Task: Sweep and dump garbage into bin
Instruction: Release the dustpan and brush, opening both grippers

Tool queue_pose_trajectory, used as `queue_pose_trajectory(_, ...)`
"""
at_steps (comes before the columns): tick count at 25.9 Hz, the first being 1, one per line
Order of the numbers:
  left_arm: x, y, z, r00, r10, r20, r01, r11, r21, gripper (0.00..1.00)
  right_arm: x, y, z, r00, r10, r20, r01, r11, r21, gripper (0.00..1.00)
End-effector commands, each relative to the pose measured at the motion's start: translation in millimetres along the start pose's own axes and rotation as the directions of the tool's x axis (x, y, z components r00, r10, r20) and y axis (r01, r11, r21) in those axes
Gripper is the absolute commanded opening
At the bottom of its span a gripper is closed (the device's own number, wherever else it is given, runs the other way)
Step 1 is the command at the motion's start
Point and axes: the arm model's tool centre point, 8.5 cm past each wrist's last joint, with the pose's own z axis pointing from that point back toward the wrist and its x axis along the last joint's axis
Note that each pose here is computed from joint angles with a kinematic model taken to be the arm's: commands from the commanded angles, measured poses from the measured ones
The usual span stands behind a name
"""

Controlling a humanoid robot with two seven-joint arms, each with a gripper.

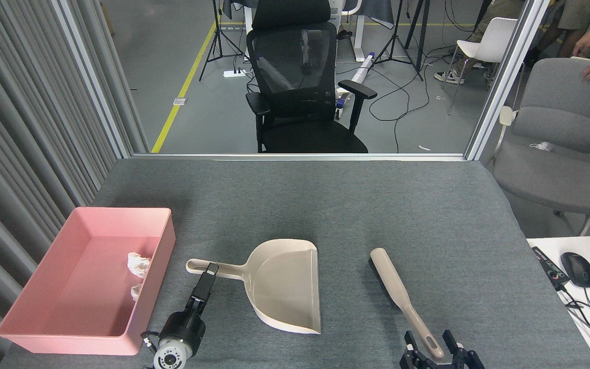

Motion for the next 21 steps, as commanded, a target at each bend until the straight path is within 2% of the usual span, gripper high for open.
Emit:
queue_pose_trajectory(1,-4.0,3.9,12.8,1.000,-0.014,-0.006,0.015,1.000,0.016,0.98,-0.2,-2.5,1.6,1.000,0.000,0.006,0.000,1.000,-0.006,0.98)
queue_pose_trajectory(5,-4.3,7.8,34.5,0.999,-0.040,0.009,0.039,0.999,0.038,0.98,-9.7,-13.0,7.3,0.999,0.030,0.015,-0.030,0.999,-0.023,0.98)
queue_pose_trajectory(9,4.0,15.5,52.7,0.996,-0.079,0.029,0.078,0.996,0.052,0.98,-11.0,-32.6,12.1,0.999,0.035,0.037,-0.032,0.997,-0.075,0.98)
queue_pose_trajectory(11,9.9,12.1,63.6,0.993,-0.106,0.051,0.103,0.994,0.043,0.98,-11.8,-39.3,12.3,0.998,0.036,0.050,-0.031,0.995,-0.095,0.98)
queue_pose_trajectory(13,18.3,7.5,73.8,0.987,-0.141,0.080,0.139,0.990,0.028,0.98,-8.5,-45.7,11.4,0.997,0.032,0.066,-0.024,0.993,-0.119,0.98)
queue_pose_trajectory(15,29.2,11.2,87.4,0.972,-0.209,0.104,0.206,0.978,0.041,0.98,-6.8,-54.1,6.9,0.998,0.028,0.064,-0.018,0.989,-0.147,0.98)
queue_pose_trajectory(17,37.3,13.3,99.5,0.942,-0.316,0.113,0.313,0.949,0.043,0.98,-0.8,-62.7,-3.0,0.998,0.014,0.064,-0.002,0.984,-0.179,0.98)
queue_pose_trajectory(19,57.7,11.2,108.4,0.877,-0.458,0.147,0.457,0.888,0.044,0.98,10.9,-75.7,-18.1,0.998,-0.013,0.064,0.027,0.975,-0.222,0.98)
queue_pose_trajectory(21,71.3,15.3,109.9,0.807,-0.572,0.145,0.569,0.820,0.068,0.98,16.3,-79.4,-23.9,0.999,-0.028,0.038,0.036,0.971,-0.238,0.98)
